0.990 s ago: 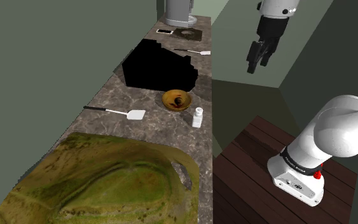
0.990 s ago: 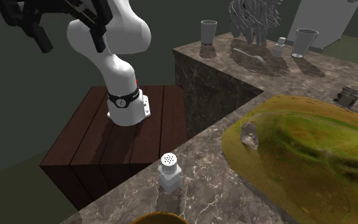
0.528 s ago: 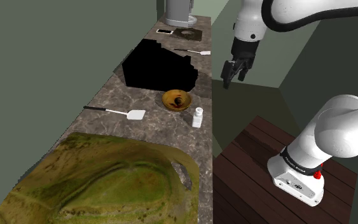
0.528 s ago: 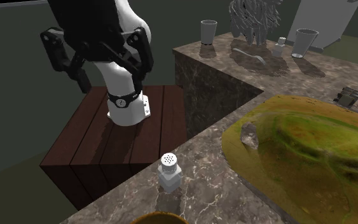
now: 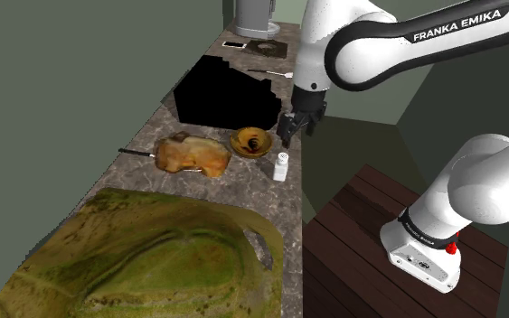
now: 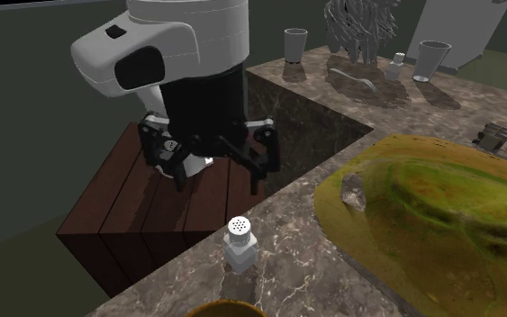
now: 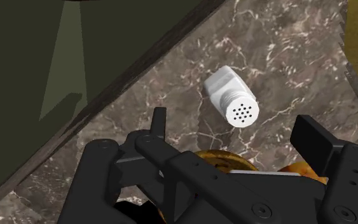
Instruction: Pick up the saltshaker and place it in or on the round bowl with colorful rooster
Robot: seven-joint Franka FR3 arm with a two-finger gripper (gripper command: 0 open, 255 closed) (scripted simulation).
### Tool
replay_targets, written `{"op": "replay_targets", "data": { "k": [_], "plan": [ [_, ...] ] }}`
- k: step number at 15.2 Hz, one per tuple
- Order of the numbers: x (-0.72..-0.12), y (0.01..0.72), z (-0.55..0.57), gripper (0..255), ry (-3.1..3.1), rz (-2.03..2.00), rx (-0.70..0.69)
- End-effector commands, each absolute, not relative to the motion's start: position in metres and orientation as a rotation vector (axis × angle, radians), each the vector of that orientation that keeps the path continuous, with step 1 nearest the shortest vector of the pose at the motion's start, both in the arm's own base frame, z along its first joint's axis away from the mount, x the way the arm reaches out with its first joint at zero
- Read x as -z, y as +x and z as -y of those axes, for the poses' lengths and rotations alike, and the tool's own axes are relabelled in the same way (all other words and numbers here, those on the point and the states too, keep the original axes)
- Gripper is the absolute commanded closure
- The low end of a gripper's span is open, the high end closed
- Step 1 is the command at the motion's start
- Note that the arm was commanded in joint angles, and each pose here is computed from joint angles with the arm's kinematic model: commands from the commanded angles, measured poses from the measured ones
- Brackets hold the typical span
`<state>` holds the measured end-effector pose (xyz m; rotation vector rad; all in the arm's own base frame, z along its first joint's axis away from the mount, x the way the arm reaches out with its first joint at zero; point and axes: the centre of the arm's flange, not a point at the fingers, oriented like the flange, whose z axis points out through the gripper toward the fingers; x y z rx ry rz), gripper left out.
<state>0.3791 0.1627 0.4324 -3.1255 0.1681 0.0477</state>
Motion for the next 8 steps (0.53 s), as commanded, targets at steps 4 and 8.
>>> {"op": "replay_targets", "data": {
  "k": [4,8],
  "plan": [
    [-0.400,0.394,-0.188,0,-3.124,-0.187,-0.026],
    [-0.379,0.393,-0.188,0,-3.124,-0.187,-0.026]
  ]
}}
